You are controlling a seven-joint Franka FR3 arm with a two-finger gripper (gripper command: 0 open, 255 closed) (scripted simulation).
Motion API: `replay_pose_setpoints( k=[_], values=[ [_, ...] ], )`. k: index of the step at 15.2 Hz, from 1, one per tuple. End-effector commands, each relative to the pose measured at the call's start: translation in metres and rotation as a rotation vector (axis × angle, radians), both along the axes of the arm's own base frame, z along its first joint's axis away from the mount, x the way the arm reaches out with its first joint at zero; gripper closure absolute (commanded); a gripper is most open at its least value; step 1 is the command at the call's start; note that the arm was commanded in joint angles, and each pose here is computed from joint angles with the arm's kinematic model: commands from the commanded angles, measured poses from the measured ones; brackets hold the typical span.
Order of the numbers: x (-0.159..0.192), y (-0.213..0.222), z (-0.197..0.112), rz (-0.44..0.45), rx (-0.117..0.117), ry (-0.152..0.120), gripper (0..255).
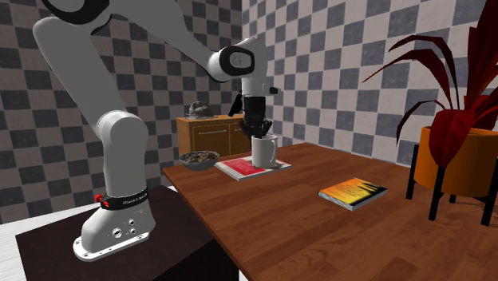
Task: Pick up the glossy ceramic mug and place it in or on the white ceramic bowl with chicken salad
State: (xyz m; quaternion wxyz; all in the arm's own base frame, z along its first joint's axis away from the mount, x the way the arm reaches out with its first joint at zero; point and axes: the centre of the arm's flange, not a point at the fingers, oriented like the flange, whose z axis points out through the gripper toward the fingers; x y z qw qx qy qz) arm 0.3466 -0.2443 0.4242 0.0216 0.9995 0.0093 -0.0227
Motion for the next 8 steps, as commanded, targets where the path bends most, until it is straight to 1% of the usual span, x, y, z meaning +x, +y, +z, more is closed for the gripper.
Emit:
replay_pose_setpoints(
  k=[1,8],
  values=[
    [0.001,0.001,0.011,0.000,0.000,0.000,255],
    [0.001,0.001,0.048,0.000,0.000,0.000,255]
  ],
)
